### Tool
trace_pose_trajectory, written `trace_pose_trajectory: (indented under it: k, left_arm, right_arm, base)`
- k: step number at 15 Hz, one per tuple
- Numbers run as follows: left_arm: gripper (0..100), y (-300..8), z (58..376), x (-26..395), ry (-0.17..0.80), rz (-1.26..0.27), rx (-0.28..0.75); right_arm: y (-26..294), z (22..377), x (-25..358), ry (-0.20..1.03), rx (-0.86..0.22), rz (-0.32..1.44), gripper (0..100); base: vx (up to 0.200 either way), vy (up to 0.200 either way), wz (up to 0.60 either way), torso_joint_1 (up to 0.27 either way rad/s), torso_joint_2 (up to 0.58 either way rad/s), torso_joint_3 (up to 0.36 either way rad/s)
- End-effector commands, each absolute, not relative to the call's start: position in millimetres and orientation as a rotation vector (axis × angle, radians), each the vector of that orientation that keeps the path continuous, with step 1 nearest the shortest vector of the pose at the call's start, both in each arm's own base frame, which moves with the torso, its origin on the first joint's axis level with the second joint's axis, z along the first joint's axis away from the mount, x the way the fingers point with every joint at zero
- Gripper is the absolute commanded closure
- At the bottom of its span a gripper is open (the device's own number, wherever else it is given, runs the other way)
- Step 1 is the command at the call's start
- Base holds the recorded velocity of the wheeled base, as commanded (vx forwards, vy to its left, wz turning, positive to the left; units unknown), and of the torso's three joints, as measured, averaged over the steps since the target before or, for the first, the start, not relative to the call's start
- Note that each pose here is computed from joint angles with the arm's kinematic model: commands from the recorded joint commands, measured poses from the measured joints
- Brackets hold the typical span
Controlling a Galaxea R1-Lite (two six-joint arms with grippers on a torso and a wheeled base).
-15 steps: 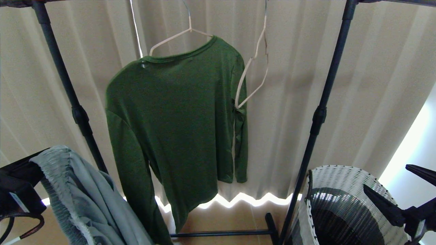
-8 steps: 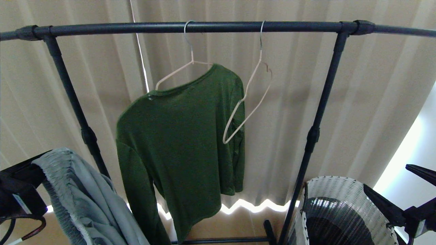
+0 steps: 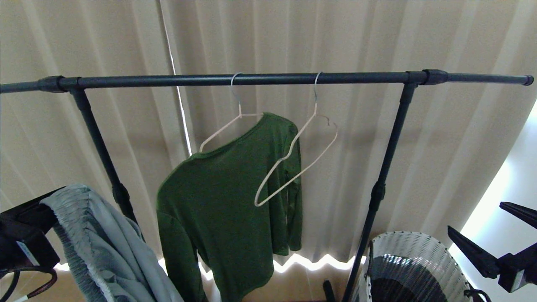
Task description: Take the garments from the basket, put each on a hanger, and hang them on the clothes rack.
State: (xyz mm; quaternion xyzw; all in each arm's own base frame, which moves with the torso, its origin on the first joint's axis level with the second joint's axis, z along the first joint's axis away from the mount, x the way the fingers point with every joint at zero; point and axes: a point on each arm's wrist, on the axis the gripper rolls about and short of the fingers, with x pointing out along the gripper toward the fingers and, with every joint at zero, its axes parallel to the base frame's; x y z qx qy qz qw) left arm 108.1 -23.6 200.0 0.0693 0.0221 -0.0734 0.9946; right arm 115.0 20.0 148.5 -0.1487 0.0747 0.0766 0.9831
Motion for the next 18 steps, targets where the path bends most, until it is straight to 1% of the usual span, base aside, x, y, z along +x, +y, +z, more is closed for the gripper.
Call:
trace_pose_trajectory:
  k: [1,3,6,9,11,14,16,18]
  left_arm:
    - [100,-23.7,199.7,108.6,0.047,-0.148,0.139]
    - [100,-23.7,199.7,108.6,0.047,-0.146,0.139]
    - [100,-23.7,198.8,108.5,0.050,-0.148,0.141]
    - [100,-24.0,195.7,108.2,0.059,-0.152,0.151]
    - [100,-24.9,193.2,109.0,0.071,-0.159,0.154]
    - [100,-24.4,194.4,107.9,0.063,-0.157,0.153]
    - [100,-24.4,193.9,107.8,0.065,-0.157,0.156]
    - [100,-24.3,194.4,108.0,0.062,-0.156,0.170]
  right_arm:
    - [20.3,150.7,116.0,0.142,-0.299,0.154,0]
    - [20.4,151.9,116.5,0.138,-0.298,0.153,0]
    - [21.2,158.8,120.2,0.120,-0.257,0.154,0]
    - [19.8,165.8,123.1,0.100,-0.254,0.131,0]
    - [13.5,164.2,124.9,0.123,-0.253,0.081,0]
    - [4.4,162.3,129.5,0.224,-0.249,0.019,0]
    - [4.0,165.0,129.8,0.244,-0.208,0.013,0]
    - [4.2,165.2,129.9,0.245,-0.201,0.014,0]
  base:
    - [0.000,0.000,0.00,0.198,-0.50,-0.281]
    - [0.000,0.000,0.00,0.208,-0.51,-0.290]
    - [0.000,0.000,0.00,0.224,-0.52,-0.295]
    - [0.000,0.000,0.00,0.191,-0.44,-0.250]
    - [0.000,0.000,0.00,0.058,-0.13,-0.073]
    - [0.000,0.000,0.00,0.000,0.00,0.000]
    - [0.000,0.000,0.00,0.000,0.00,0.000]
    - [0.000,0.000,0.00,0.000,0.00,0.000]
